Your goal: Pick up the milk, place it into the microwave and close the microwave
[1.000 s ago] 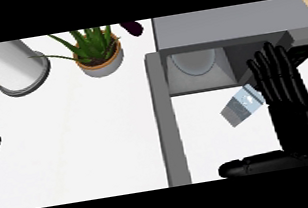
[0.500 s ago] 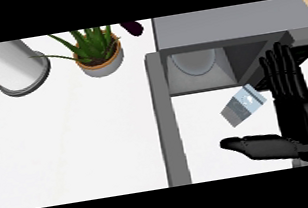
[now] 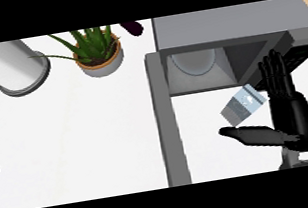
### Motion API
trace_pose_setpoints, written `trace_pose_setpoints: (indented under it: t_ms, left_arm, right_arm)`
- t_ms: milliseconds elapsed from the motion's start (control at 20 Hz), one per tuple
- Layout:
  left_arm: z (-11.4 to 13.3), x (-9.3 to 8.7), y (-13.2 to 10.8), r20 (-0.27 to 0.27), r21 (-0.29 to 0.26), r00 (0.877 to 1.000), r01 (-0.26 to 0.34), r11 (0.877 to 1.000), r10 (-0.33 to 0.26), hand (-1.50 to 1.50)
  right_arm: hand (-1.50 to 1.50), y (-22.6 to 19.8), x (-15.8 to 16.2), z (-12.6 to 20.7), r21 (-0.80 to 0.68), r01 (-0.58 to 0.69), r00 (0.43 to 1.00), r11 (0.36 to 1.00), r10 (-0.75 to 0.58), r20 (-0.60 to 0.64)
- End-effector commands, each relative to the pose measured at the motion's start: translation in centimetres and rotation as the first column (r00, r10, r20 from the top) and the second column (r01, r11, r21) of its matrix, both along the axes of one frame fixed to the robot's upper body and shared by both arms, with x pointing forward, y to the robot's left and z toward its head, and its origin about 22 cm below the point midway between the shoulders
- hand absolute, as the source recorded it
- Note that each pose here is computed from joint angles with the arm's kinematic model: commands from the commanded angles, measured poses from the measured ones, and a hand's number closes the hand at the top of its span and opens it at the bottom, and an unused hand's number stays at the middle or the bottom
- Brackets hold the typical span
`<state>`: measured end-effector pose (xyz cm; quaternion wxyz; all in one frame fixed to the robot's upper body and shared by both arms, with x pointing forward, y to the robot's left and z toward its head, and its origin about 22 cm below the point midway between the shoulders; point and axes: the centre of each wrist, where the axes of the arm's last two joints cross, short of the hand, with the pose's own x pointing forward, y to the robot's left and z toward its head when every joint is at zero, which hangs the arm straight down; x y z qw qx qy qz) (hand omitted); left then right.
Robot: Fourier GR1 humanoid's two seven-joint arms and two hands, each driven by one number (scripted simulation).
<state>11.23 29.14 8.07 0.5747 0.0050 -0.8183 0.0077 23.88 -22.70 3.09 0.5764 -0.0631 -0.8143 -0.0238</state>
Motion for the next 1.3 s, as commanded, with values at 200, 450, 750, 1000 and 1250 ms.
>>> trace_pose_setpoints:
  t_ms: [200,450,750,1000,1250]
  left_arm:
    - [-1.0,0.4,0.3,0.004,0.004,1.000,-0.016,1.000,0.015,-1.50]
    - [-0.5,-1.0,1.0,0.008,-0.007,1.000,-0.002,1.000,0.002,-1.50]
    - [0.1,-0.1,-0.1,0.001,-0.007,1.000,0.012,1.000,-0.012,-1.50]
    - [1.2,-1.1,-1.3,0.012,0.001,1.000,-0.013,1.000,0.013,-1.50]
    - [-0.8,-1.9,0.2,0.018,0.008,1.000,-0.010,1.000,0.010,-1.50]
  right_arm:
    - [-1.50,-5.3,1.1,-3.3,-0.069,0.073,0.996,0.995,-0.076,-0.039]
    - [-1.50,-5.8,0.9,-6.0,-0.070,0.052,0.996,0.996,-0.057,-0.072]
    - [-1.50,-6.5,0.7,-7.0,-0.091,-0.002,0.992,0.996,-0.010,-0.128]
    - [-1.50,-8.4,0.9,-9.9,-0.076,0.012,0.989,0.997,-0.023,-0.144]
    - [-1.50,-7.1,2.1,-12.0,-0.109,0.036,0.985,0.993,-0.054,-0.161]
